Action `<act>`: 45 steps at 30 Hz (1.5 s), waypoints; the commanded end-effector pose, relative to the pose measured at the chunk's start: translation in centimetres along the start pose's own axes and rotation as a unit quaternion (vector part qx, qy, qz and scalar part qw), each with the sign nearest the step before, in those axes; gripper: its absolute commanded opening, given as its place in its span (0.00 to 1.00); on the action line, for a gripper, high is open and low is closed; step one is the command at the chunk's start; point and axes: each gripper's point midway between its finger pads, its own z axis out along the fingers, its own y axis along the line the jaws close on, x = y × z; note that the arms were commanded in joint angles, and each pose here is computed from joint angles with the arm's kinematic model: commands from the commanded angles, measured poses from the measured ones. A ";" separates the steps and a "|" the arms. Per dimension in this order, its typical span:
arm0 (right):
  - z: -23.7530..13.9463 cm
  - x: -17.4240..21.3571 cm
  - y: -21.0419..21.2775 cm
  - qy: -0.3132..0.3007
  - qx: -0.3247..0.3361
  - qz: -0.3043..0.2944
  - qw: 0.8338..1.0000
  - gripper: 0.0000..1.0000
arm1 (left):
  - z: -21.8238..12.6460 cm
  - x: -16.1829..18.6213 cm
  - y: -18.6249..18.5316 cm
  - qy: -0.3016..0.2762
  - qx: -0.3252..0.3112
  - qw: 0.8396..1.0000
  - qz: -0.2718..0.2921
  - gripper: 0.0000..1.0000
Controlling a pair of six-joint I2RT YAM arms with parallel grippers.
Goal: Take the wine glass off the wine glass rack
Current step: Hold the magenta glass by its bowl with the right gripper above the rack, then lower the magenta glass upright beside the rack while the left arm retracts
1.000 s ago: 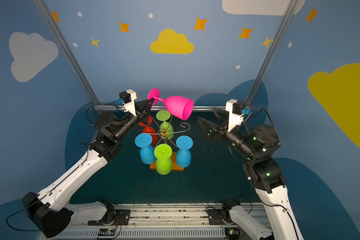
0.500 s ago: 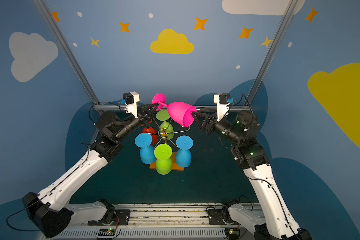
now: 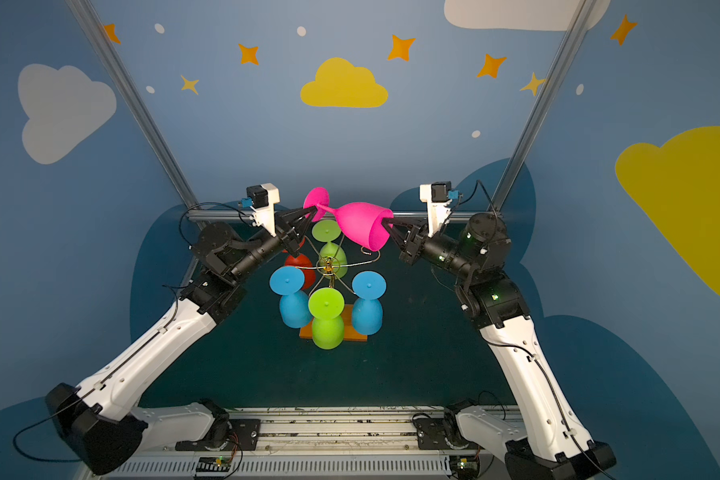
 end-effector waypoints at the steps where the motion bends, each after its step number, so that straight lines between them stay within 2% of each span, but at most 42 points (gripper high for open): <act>1: -0.1 -1.4 0.7 -0.014 -0.008 0.001 1.000 0.00 | -0.1 0.0 -0.2 -0.002 0.004 1.000 0.005 0.03; 3: -0.2 -1.6 0.5 -0.018 0.002 0.001 1.000 0.00 | -0.2 0.0 0.0 -0.001 -0.002 1.000 0.007 0.07; 4: -0.5 -1.8 0.3 -0.022 0.010 -0.002 1.000 0.00 | -0.3 -0.1 0.2 -0.002 -0.008 1.000 0.007 0.16; 6: -1.0 -2.2 0.1 -0.028 0.029 -0.010 0.999 0.00 | -0.5 -0.3 0.6 -0.005 -0.023 1.000 0.010 0.40; 8: -1.8 -2.8 -0.1 -0.039 0.052 -0.022 0.998 0.00 | -1.0 -0.4 1.5 -0.010 -0.050 0.999 0.013 0.73; 9: -2.2 -3.0 -0.3 -0.042 0.062 -0.028 0.997 0.00 | -1.2 -0.6 1.9 -0.013 -0.066 0.998 0.016 0.80; 11: -3.4 -3.5 -0.8 -0.048 0.101 -0.047 0.993 0.00 | -2.1 -1.0 2.9 -0.019 -0.098 0.995 0.028 0.87; 18: -7.9 -3.5 -3.4 -0.041 0.243 -0.102 0.964 0.00 | -6.9 -1.8 7.4 -0.025 -0.211 0.975 0.062 0.95; 25: -11.8 0.4 -7.3 0.048 0.371 -0.118 0.920 0.00 | -14.8 0.1 13.3 -0.007 -0.348 0.934 0.079 0.99; 28: -12.3 2.5 -9.2 0.089 0.403 -0.116 0.903 0.00 | -17.6 1.9 15.9 0.003 -0.393 0.917 0.065 0.99; 37: -9.2 6.0 -14.7 0.224 0.429 -0.097 0.870 0.00 | -21.0 6.0 19.3 0.012 -0.426 0.905 -0.013 0.99; 45: -5.0 8.9 -21.5 0.323 0.440 -0.063 0.835 0.00 | -22.0 6.0 19.3 0.004 -0.425 0.905 -0.033 0.99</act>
